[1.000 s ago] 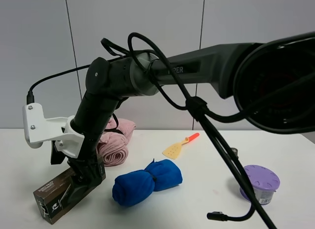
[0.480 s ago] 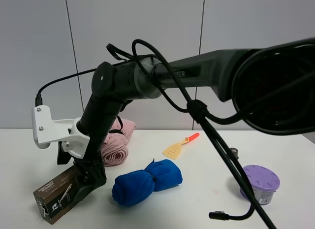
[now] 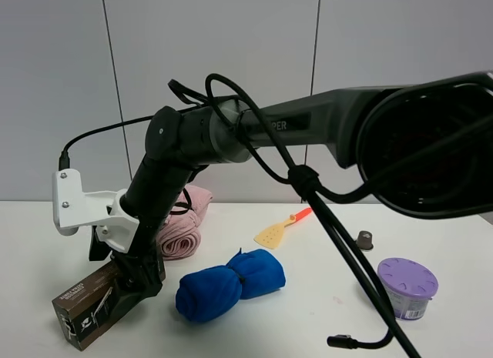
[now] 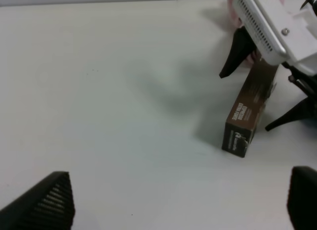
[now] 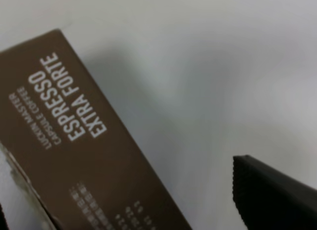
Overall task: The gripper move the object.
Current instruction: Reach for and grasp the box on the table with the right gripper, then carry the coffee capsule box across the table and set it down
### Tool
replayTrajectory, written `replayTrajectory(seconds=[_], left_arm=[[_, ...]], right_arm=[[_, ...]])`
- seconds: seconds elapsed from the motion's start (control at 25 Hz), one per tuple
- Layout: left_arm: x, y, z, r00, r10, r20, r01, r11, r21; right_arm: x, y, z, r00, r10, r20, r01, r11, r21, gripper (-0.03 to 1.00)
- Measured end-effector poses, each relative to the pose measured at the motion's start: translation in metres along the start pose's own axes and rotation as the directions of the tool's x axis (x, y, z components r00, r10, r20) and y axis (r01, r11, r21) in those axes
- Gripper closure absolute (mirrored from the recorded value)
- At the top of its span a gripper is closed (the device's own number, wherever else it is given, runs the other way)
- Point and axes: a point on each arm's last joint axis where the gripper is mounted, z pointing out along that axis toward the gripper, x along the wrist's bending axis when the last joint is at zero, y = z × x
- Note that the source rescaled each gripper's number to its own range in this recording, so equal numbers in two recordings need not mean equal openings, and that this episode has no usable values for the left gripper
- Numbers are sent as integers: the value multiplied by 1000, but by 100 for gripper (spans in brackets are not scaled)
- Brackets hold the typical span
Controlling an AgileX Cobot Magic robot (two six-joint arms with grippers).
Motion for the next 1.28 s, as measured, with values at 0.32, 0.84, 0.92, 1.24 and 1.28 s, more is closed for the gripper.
replayTrajectory(seconds=[0.32, 0.84, 0.92, 1.24, 1.28], left_arm=[[0, 0, 0, 1000, 0, 0, 0, 1000, 0], [0, 0, 0, 1000, 0, 0, 0, 1000, 0], [0, 0, 0, 1000, 0, 0, 0, 1000, 0], [0, 0, 0, 1000, 0, 0, 0, 1000, 0], [0, 0, 0, 1000, 0, 0, 0, 1000, 0]], right_arm=[[5, -5, 11, 1000, 10, -23, -10, 1000, 3, 21], [3, -3, 9, 995, 95, -13, -95, 995, -19, 96], [1, 0, 7, 992, 126, -8, -127, 991, -45, 96], [-50, 53, -104, 877, 441, 190, -393, 887, -241, 96], [-56, 60, -123, 831, 516, 209, -455, 845, -279, 96]])
